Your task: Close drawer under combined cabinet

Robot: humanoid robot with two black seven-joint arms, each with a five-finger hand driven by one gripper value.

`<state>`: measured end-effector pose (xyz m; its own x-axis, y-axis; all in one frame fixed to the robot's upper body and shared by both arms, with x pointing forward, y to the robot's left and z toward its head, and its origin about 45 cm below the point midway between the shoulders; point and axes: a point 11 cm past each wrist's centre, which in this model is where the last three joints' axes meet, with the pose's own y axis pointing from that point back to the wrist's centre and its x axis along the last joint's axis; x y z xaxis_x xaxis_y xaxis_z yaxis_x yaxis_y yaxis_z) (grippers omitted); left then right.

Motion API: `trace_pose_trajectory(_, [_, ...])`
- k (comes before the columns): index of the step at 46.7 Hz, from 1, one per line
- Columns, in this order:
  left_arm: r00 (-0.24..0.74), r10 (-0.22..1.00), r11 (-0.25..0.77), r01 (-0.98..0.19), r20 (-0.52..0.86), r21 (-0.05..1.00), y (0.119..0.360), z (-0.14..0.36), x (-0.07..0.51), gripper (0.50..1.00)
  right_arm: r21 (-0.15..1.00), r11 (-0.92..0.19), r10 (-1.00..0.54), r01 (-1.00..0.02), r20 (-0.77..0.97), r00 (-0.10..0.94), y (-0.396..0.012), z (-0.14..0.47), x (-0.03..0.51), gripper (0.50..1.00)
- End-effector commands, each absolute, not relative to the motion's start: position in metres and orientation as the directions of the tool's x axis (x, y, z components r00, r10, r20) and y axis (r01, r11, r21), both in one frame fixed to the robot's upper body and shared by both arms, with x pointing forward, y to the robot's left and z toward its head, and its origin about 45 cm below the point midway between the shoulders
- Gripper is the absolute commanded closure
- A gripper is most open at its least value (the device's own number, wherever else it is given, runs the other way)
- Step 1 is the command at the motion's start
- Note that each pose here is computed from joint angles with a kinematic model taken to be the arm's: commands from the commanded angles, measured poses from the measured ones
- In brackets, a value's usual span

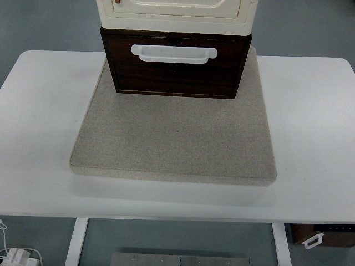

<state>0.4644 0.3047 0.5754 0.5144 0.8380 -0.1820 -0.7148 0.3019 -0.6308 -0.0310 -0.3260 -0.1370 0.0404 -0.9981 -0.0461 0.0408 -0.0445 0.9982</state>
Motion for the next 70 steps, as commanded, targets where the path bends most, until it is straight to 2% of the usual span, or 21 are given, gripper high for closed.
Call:
trace_pose_trajectory(1, [0.456,0.857,0.231,-0.758,-0.241,-0.610,0.320,0.570,0.472,0.500,0.998,-0.045,-0.998,0.041,-0.046,0.041,-0.326,-0.137,-0.031,0.548])
trace_pose_trajectory(10, [0.294,0.895,0.084,-0.849,-0.335,-0.522,0.350,0.548,0.489,0.500,0.998,-0.045,-0.998,0.041,-0.046,0.041,-0.326,-0.137,-0.031,0.548])
trace_pose_trajectory(20, [0.164,0.886,-0.031,-0.913,-0.435,-0.407,0.376,0.518,0.504,0.500,0.998,-0.045,-0.998,0.041,-0.046,0.041,-0.326,-0.137,-0.031,0.548])
trace_pose_trajectory(39, [-0.046,0.853,-0.127,-0.984,-0.519,-0.123,0.421,0.444,0.518,0.500,0.998,-0.045,-0.998,0.041,-0.046,0.041,-0.326,-0.137,-0.031,0.548])
trace_pose_trajectory(47, [-0.080,0.826,-0.142,-0.987,-0.557,-0.069,0.437,0.418,0.518,0.500,0.998,-0.045,-0.998,0.041,-0.046,0.041,-0.326,-0.137,-0.031,0.548])
trace_pose_trajectory(70, [-0.070,0.762,-0.056,-0.998,-0.644,0.042,0.413,0.317,0.516,0.500,0.998,-0.044,-0.998,0.041,-0.046,0.042,-0.326,-0.137,-0.031,0.548])
